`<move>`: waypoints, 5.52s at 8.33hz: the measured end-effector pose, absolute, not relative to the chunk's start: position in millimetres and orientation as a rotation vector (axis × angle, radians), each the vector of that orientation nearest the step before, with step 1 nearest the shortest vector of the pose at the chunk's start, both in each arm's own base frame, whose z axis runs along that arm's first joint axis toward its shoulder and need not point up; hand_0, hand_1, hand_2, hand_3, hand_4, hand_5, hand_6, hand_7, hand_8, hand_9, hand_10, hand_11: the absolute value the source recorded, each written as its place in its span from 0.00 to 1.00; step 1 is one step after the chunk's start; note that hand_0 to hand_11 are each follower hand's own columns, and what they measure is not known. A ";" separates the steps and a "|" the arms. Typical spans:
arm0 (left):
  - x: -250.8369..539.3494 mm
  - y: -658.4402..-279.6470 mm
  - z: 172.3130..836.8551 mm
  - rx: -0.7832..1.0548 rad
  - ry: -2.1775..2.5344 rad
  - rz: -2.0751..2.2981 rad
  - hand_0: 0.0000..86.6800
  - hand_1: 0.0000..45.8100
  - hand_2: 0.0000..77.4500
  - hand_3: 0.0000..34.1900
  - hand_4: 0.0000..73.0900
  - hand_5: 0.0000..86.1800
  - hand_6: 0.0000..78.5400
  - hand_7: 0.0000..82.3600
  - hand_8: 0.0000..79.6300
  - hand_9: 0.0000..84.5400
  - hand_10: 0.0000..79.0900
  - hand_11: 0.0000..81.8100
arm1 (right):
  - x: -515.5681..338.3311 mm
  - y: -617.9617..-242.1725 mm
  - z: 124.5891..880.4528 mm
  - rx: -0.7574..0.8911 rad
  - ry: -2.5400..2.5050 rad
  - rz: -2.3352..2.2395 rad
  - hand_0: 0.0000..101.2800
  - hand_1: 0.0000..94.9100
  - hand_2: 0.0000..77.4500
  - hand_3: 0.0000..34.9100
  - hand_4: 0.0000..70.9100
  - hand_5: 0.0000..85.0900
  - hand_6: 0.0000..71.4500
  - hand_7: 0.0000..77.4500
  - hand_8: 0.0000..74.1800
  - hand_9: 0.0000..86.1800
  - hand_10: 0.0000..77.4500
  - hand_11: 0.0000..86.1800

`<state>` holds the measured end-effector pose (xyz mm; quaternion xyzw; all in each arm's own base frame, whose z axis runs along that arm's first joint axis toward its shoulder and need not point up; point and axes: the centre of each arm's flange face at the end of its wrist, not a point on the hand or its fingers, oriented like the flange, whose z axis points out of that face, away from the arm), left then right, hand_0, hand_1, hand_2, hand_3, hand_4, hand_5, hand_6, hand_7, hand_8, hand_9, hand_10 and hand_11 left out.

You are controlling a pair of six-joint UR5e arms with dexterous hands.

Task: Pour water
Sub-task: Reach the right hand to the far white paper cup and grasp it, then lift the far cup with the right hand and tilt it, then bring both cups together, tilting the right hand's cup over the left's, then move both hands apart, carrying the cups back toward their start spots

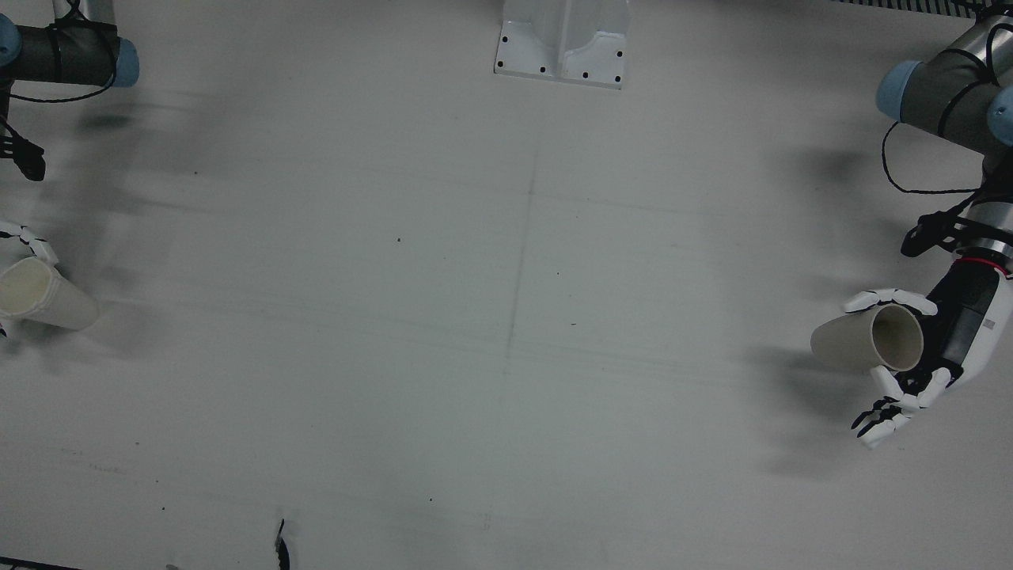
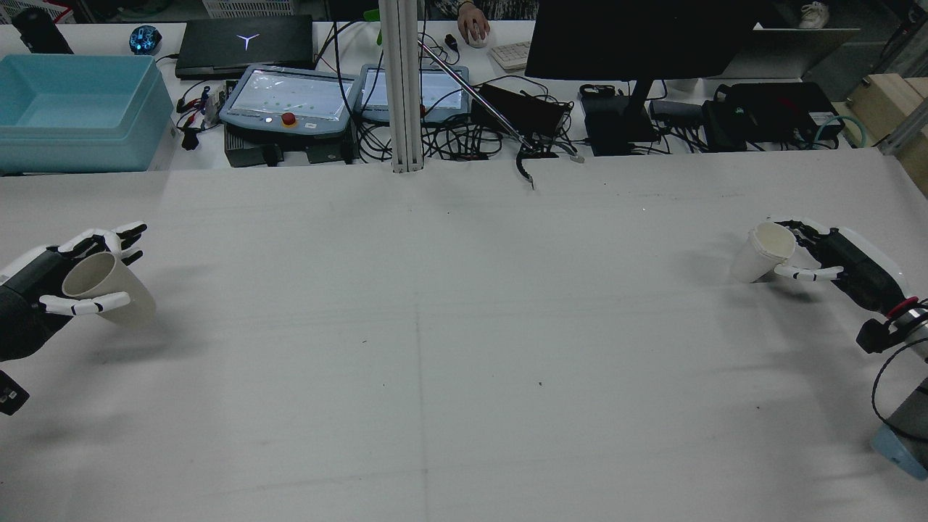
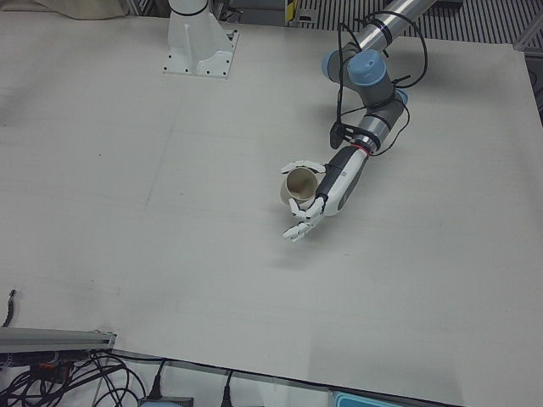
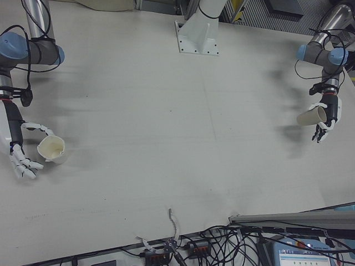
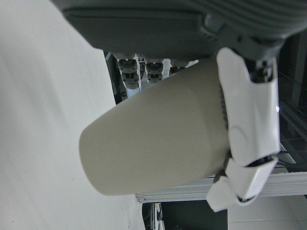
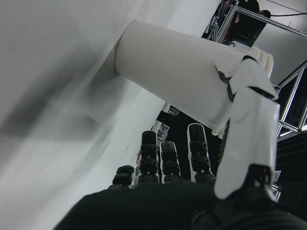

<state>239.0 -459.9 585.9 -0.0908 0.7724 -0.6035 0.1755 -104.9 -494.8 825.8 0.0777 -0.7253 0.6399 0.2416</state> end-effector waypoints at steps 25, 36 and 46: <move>408.6 -524.2 265.3 -0.242 2.120 -1.275 0.62 0.52 0.36 0.00 0.20 0.75 0.17 0.19 0.10 0.11 0.08 0.15 | -262.7 -547.7 234.9 0.276 -2.348 1.315 0.79 0.21 0.45 0.02 0.77 0.88 0.91 0.93 0.68 0.78 0.51 0.69; 312.6 -556.0 311.9 -0.173 2.180 -1.280 0.61 0.52 0.36 0.01 0.19 0.75 0.12 0.16 0.10 0.10 0.10 0.17 | -253.6 -520.3 311.3 0.215 -2.319 1.607 0.79 0.24 0.48 0.06 0.56 0.90 0.82 0.99 0.66 0.90 0.60 0.81; 132.7 -481.9 658.4 0.013 2.122 -1.459 0.61 0.52 0.36 0.01 0.19 0.75 0.12 0.13 0.09 0.10 0.08 0.14 | -79.5 -521.5 758.4 0.191 -2.160 1.908 0.79 0.24 0.50 0.05 0.36 0.90 0.73 1.00 0.69 0.90 0.75 0.82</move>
